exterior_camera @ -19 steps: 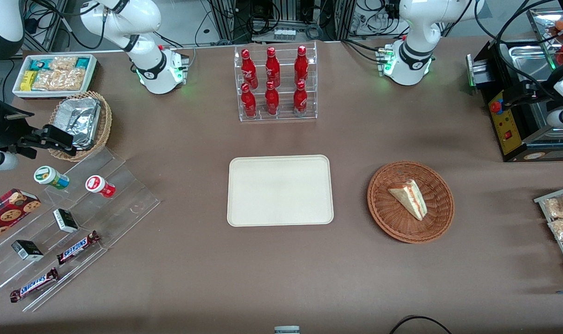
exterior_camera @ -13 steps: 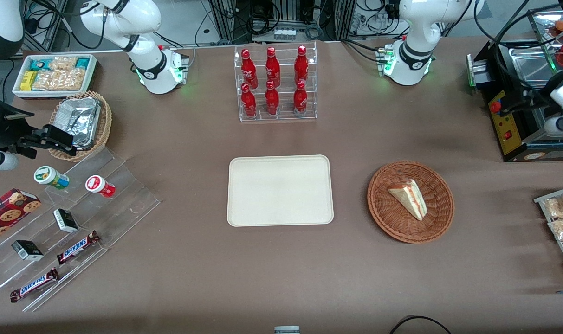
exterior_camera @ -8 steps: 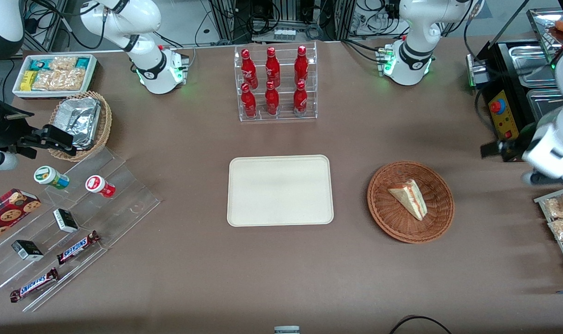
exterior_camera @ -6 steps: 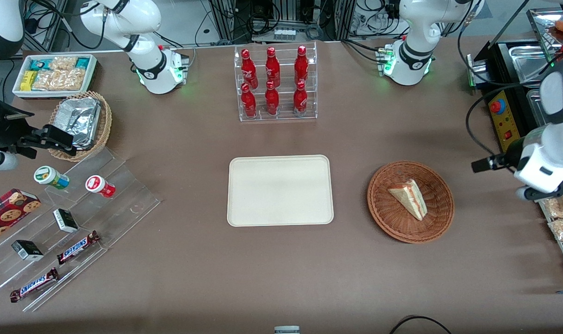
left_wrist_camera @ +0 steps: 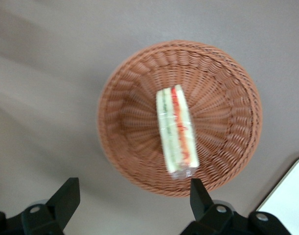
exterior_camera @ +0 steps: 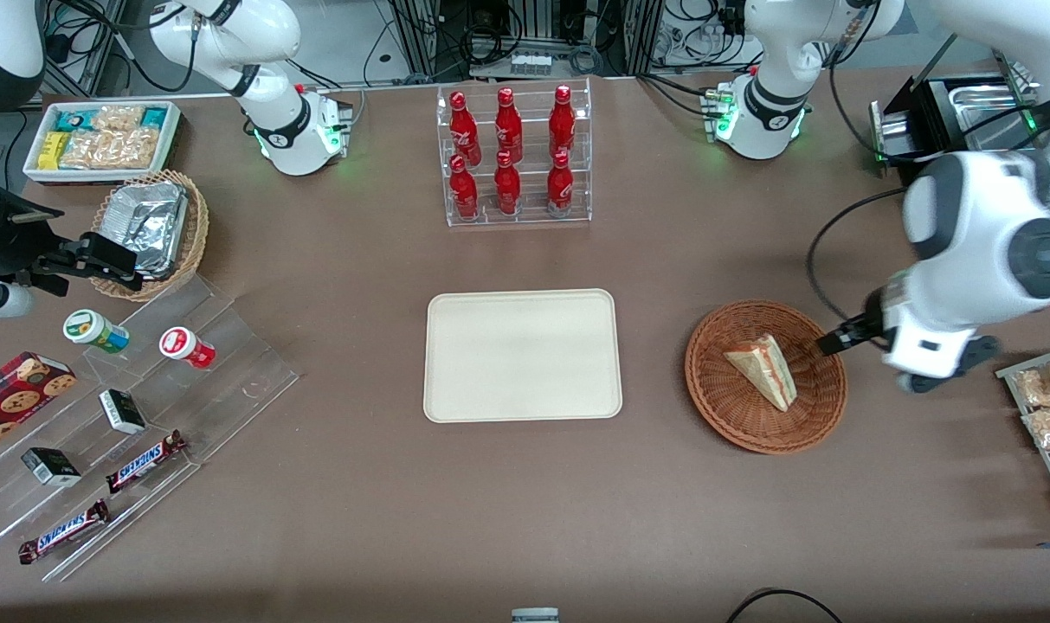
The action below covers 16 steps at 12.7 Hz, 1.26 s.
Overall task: Place sandwich from basket to tray
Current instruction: 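Lower the left gripper and close it on the triangular sandwich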
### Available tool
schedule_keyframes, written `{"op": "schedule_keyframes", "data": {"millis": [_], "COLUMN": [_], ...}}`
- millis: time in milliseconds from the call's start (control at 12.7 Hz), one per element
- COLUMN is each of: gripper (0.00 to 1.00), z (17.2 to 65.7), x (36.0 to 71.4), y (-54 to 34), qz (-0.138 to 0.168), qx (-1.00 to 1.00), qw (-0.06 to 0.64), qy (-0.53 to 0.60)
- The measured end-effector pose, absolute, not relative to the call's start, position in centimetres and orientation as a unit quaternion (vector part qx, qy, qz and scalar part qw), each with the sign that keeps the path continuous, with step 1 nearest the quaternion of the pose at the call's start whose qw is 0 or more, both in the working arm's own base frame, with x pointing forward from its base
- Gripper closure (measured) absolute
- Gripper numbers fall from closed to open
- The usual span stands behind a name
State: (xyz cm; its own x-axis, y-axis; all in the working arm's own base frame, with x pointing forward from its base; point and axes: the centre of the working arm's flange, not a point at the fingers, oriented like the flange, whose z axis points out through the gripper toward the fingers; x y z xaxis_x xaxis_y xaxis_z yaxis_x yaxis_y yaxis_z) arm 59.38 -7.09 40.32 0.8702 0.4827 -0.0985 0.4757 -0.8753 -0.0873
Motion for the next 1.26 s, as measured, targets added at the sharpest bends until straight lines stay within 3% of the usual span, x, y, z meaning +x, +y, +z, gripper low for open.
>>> {"op": "schedule_keyframes", "data": {"millis": [395,1263], "gripper": [0.0,0.0], "z": [33.3,26.5], "x": [58.4,55.6], "y": [-9.5,-10.4], "qz": [0.039,0.01], "qx": [-0.957,-0.942], "qw": [0.026,0.012], "qy": [-0.287,-0.335]}}
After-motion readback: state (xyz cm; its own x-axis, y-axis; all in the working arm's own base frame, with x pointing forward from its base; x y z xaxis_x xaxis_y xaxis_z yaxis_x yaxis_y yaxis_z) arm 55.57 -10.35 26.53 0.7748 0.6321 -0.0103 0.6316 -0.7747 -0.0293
